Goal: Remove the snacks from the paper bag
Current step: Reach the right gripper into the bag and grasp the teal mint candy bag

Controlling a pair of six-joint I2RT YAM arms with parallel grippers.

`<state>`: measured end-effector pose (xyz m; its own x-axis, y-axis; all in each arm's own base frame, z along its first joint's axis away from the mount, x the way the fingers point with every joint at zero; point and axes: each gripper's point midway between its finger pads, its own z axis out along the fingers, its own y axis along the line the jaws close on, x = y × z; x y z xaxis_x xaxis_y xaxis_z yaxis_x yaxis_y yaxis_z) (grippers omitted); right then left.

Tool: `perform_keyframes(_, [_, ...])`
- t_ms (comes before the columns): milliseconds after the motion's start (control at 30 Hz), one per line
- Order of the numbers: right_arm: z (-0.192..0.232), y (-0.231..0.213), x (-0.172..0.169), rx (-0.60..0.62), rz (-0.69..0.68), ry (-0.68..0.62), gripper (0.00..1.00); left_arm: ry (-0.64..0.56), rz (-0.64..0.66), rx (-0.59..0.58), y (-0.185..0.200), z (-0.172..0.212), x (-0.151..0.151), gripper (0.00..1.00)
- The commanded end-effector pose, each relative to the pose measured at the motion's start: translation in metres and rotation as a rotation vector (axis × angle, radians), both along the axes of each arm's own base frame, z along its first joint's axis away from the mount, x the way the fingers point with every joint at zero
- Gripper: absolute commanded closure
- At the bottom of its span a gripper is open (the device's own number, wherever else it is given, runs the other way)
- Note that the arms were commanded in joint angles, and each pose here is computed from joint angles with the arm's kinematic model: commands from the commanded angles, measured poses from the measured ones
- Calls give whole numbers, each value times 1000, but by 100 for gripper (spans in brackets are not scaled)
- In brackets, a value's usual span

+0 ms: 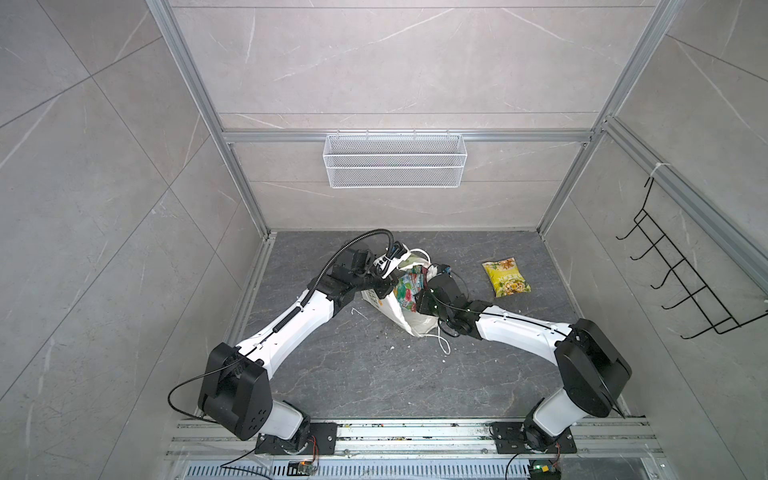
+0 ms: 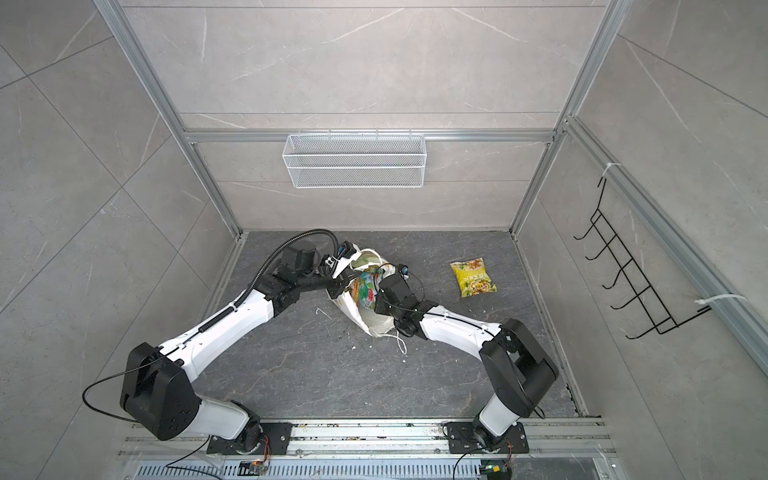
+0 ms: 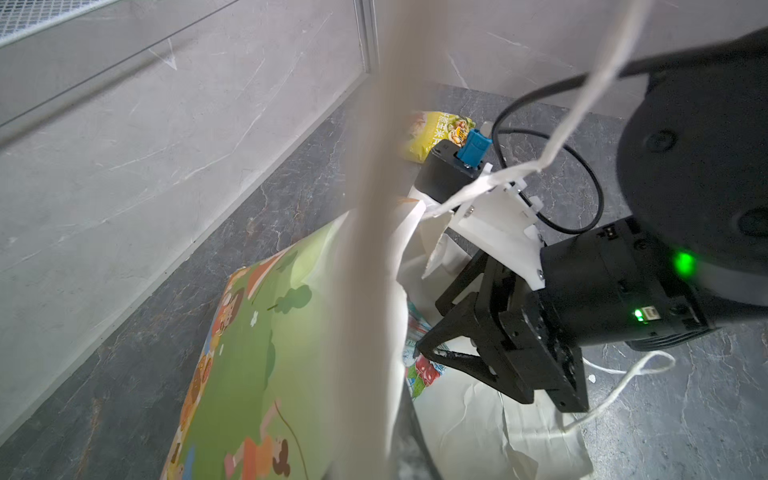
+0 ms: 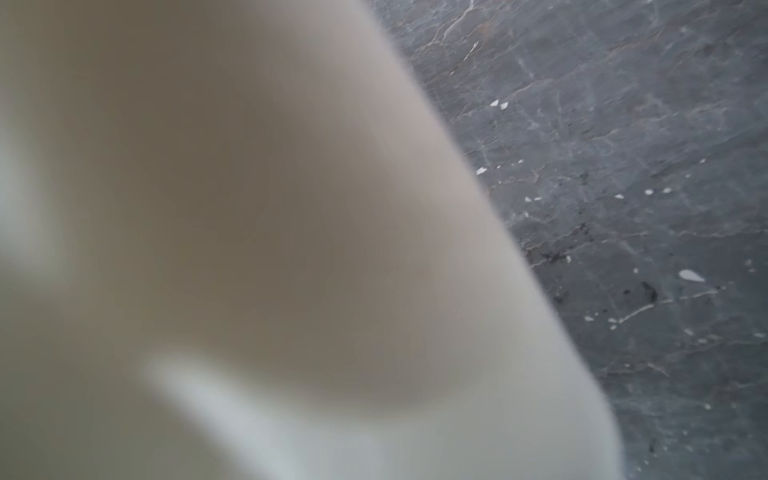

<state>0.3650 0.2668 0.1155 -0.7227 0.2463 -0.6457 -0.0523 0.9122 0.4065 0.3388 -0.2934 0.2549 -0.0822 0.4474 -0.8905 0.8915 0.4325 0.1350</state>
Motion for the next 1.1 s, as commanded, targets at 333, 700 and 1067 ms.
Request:
perform_keyframes(333, [-15,20,31,-20,12,-84,49,-90,-58,-96,-12,44,-4,100])
perform_keyframes(700, [5,36,26,32,117,-145,96,-92,-53,-99,-13,43,-3,100])
perform_keyframes(1067, [43,32,9,50,175,-191,100,-98,-32,-91,-11,42,1,100])
